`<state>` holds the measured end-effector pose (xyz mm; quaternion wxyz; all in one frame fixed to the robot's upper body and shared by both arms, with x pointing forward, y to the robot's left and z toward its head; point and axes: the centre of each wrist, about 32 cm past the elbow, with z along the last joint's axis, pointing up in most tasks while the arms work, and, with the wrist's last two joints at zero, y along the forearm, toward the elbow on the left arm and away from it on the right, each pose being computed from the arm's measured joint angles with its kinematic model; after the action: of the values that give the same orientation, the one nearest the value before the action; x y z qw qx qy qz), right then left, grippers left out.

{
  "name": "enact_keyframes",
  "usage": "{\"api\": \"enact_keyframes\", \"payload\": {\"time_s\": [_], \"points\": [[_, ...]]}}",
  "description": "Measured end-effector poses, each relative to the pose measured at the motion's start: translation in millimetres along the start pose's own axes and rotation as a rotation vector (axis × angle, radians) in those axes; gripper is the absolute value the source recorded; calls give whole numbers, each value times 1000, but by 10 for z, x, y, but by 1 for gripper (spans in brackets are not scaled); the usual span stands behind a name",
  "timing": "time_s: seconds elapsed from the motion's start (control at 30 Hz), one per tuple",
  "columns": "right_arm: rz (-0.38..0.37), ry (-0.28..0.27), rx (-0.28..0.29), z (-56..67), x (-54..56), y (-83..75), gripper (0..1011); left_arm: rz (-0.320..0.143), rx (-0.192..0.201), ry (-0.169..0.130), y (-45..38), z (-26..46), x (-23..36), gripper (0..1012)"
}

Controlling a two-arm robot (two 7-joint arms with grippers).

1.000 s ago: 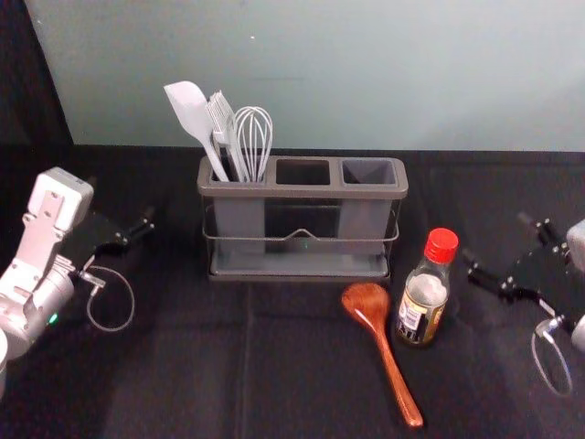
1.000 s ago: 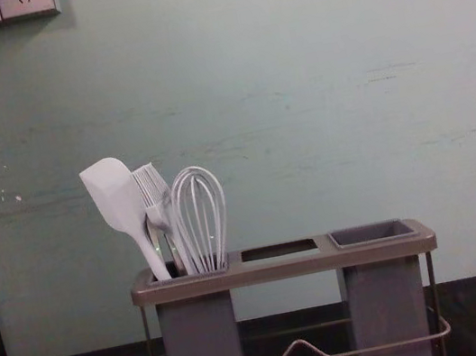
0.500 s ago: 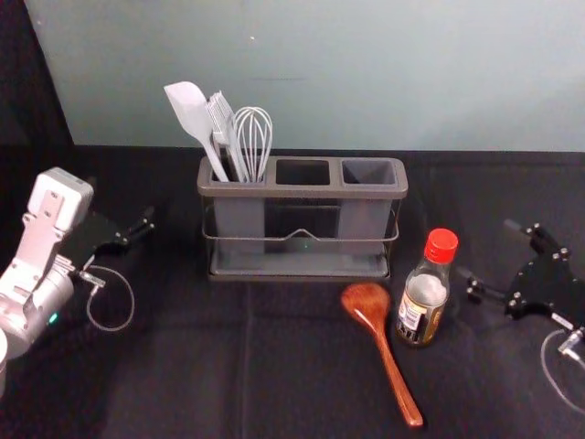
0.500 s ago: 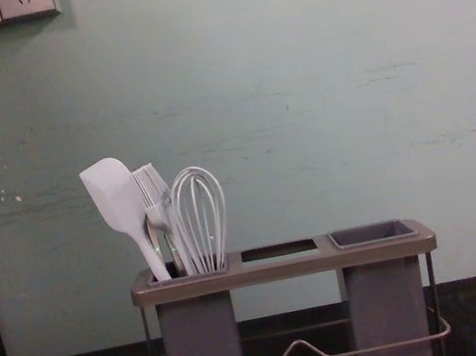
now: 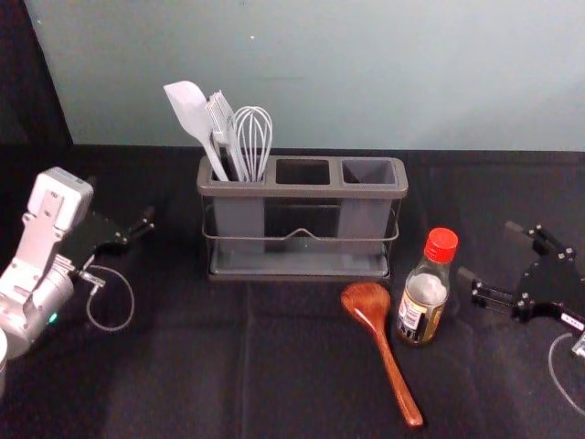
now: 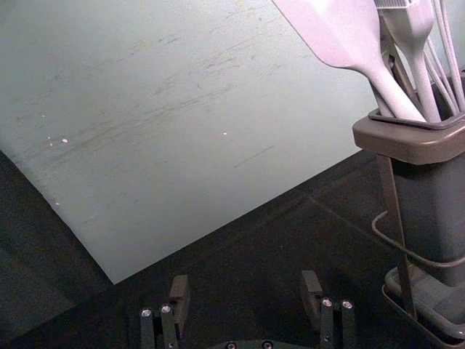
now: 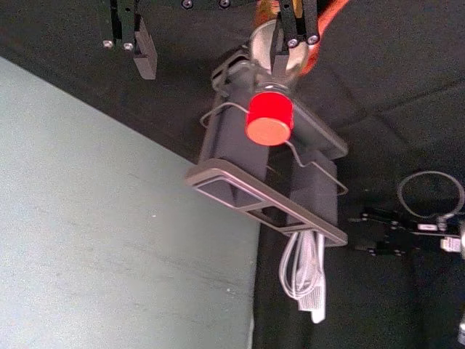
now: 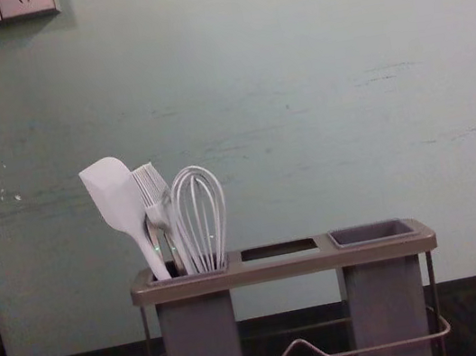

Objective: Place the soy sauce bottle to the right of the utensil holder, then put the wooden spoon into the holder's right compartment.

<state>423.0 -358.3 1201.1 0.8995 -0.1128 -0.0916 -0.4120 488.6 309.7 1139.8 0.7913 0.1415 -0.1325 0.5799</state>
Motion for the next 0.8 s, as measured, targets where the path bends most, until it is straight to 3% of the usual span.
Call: {"api": "enact_keyframes", "payload": {"time_s": [0.17,0.37,0.8], "points": [[38,38,2,22,-1,-1,1002,0,0,0,0,0,0,1005],[89,93,62,-30,-35,84,1002,0,0,0,0,0,0,1005],[92,148,148,-132,-159,286,1002,0,0,0,0,0,0,1005]]}}
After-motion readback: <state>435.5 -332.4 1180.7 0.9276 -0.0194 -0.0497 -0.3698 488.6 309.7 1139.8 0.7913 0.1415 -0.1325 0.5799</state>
